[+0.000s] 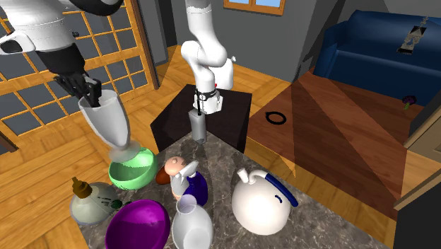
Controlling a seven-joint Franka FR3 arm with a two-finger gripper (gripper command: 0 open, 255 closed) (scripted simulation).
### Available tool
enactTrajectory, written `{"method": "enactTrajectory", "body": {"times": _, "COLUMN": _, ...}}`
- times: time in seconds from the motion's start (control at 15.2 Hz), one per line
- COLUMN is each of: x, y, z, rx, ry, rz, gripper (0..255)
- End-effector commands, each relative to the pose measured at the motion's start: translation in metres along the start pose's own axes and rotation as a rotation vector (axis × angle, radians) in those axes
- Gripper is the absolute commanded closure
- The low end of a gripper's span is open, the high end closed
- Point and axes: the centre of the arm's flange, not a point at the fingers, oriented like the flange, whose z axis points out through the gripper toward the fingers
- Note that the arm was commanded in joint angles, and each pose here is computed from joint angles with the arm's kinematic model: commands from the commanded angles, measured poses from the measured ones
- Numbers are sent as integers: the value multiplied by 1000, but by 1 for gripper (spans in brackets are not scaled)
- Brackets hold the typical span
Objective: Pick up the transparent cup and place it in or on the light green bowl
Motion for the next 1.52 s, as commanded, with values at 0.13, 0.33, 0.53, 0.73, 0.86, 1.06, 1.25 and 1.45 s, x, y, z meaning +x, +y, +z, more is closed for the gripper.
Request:
{"method": "enactTrajectory", "body": {"times": 0.13, "x": 1, "y": 0, "z": 21, "rx": 0, "ry": 2, "rz": 0, "gripper": 255}}
{"method": "enactTrajectory", "body": {"times": 0.33, "x": 2, "y": 0, "z": 36, "rx": 0, "ry": 2, "rz": 0, "gripper": 255}}
{"method": "enactTrajectory", "body": {"times": 0.53, "x": 2, "y": 0, "z": 52, "rx": 0, "ry": 2, "rz": 0, "gripper": 255}}
{"method": "enactTrajectory", "body": {"times": 0.73, "x": 2, "y": 0, "z": 59, "rx": 0, "ry": 2, "rz": 0, "gripper": 255}}
{"method": "enactTrajectory", "body": {"times": 0.86, "x": 2, "y": 0, "z": 59, "rx": 0, "ry": 2, "rz": 0, "gripper": 255}}
{"method": "enactTrajectory", "body": {"times": 1.06, "x": 2, "y": 0, "z": 59, "rx": 0, "ry": 2, "rz": 0, "gripper": 255}}
{"method": "enactTrajectory", "body": {"times": 1.25, "x": 2, "y": 0, "z": 59, "rx": 0, "ry": 2, "rz": 0, "gripper": 0}}
{"method": "enactTrajectory", "body": {"times": 1.45, "x": 2, "y": 0, "z": 59, "rx": 0, "ry": 2, "rz": 0, "gripper": 0}}
